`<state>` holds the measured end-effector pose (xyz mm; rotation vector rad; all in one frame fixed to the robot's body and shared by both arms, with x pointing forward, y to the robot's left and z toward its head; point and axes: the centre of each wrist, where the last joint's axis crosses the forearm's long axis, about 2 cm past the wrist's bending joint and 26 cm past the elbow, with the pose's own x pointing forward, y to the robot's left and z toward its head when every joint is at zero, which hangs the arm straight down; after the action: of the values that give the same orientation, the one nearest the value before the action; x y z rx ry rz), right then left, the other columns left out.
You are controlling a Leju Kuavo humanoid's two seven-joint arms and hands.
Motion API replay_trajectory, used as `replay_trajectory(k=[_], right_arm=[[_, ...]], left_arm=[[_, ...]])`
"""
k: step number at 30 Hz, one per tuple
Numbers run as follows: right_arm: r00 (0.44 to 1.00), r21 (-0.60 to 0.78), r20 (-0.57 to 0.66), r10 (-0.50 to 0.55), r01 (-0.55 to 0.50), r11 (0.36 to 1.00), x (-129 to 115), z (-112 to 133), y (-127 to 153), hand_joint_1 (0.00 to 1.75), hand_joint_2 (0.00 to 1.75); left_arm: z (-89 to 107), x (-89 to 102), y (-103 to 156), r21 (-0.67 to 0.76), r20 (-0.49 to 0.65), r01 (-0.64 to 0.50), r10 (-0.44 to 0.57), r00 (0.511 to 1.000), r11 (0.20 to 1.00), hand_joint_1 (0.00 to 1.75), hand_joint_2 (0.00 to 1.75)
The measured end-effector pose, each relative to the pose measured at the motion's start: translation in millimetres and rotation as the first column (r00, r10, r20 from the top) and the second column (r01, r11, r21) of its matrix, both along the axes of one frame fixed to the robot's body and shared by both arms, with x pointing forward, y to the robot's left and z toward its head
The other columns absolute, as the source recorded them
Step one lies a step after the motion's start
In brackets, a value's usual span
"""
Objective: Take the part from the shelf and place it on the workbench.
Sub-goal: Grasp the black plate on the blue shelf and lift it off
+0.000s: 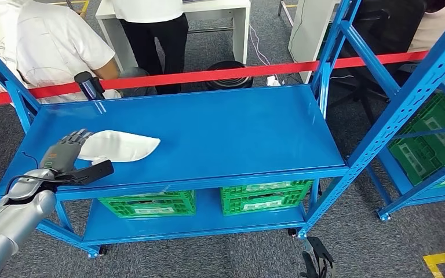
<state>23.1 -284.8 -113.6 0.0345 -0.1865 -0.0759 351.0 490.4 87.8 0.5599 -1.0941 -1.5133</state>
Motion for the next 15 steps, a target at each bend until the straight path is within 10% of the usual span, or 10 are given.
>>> replay_trajectory(k=[15], right_arm=[[1.0, -0.009, -0.003, -0.006, 0.006, 1.0, 0, 0, -1, 0.0, 0.0]], left_arm=[[-7.0, 2.9, -19, -0.031, 0.007, 0.039, -0.039, 0.999, 0.999, 0.0, 1.75]])
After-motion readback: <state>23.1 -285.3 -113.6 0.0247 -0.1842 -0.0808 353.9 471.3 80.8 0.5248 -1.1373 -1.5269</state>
